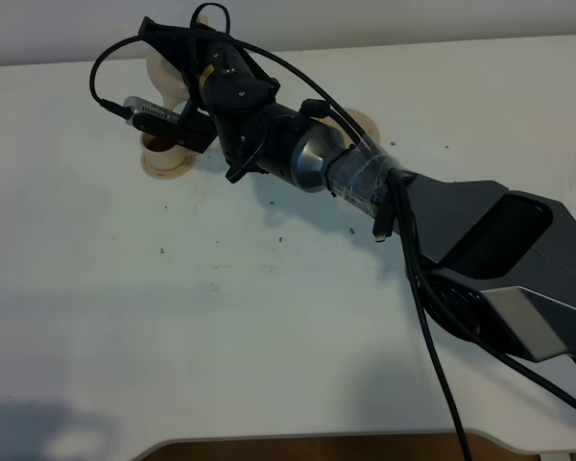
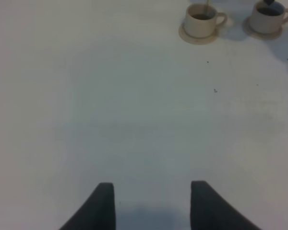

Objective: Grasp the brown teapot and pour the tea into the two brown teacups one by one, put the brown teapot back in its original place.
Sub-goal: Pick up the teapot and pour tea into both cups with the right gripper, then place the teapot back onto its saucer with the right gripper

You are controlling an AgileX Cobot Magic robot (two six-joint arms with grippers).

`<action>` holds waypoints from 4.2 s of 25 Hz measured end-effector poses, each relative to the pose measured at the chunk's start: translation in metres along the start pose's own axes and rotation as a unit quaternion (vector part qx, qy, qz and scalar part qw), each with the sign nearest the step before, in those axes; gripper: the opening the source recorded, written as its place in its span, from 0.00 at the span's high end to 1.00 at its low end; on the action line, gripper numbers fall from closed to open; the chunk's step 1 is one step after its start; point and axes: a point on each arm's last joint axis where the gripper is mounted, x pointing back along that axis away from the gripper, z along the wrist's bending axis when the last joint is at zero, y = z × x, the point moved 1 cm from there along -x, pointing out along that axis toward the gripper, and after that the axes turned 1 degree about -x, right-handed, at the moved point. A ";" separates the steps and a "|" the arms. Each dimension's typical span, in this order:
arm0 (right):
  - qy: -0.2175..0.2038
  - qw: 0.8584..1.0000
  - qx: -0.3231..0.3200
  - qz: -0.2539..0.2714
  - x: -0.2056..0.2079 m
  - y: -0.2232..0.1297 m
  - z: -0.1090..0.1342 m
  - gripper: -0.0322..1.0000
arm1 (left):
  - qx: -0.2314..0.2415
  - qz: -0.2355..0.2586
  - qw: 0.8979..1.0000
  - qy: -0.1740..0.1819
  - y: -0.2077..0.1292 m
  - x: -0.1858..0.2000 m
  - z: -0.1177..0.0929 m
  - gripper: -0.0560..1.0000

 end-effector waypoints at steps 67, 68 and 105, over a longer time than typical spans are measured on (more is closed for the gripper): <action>0.286 0.863 -0.416 0.026 0.069 -0.030 -0.014 0.85 | 0.000 0.000 1.000 0.000 0.000 0.000 0.000 0.60; 0.296 0.853 -0.428 0.026 0.070 -0.029 -0.013 0.85 | 0.000 0.000 1.000 0.000 0.000 0.000 0.000 0.60; 0.439 0.564 -0.700 0.000 0.090 -0.078 0.012 0.85 | 0.000 0.000 1.000 0.000 0.000 0.000 0.000 0.60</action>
